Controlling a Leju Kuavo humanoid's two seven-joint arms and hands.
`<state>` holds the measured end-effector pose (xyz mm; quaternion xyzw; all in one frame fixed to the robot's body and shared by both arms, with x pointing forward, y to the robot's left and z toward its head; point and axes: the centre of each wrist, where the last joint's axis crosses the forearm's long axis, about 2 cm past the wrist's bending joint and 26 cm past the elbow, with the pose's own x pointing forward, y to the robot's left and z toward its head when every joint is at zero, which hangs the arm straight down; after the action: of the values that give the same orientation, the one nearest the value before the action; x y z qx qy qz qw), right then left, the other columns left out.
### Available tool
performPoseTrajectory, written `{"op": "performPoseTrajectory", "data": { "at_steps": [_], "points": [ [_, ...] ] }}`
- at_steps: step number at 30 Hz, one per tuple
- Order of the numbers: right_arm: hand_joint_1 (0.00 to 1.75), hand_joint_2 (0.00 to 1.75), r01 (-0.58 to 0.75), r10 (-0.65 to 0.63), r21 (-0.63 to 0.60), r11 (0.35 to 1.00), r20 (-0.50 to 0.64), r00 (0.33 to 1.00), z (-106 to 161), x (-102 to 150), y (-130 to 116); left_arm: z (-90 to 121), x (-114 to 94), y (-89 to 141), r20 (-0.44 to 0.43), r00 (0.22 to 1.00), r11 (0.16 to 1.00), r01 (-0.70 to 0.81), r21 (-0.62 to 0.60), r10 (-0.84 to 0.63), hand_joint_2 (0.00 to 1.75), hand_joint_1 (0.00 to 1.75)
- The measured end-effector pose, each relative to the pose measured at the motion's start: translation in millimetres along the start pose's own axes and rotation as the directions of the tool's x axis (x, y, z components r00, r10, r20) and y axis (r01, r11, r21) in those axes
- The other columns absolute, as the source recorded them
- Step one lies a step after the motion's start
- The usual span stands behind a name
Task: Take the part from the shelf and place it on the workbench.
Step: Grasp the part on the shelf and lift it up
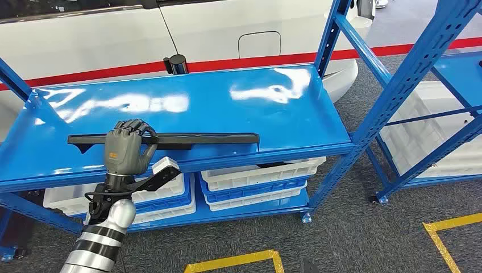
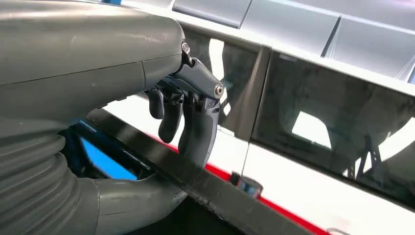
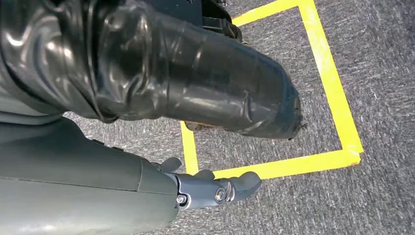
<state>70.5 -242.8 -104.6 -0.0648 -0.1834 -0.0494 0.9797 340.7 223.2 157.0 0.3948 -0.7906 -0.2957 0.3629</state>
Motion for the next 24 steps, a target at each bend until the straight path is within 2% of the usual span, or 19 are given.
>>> {"op": "performPoseTrajectory", "data": {
  "at_steps": [11, 24],
  "points": [
    [0.0, 0.0, 0.013, -0.013, -0.003, 1.0, -0.003, 1.0, 0.1, -0.4, 0.3, -6.7, -10.5, 21.7, 0.037, 0.995, 0.993, 0.085, 0.079, -0.088, 1.75, 1.75],
    [0.0, 0.0, 0.02, -0.02, -0.003, 1.0, -0.006, 1.0, 0.3, -1.0, 0.6, -39.8, -14.0, 67.9, 0.094, 0.977, 0.964, 0.166, 0.206, -0.189, 1.75, 1.75]
  ]
}}
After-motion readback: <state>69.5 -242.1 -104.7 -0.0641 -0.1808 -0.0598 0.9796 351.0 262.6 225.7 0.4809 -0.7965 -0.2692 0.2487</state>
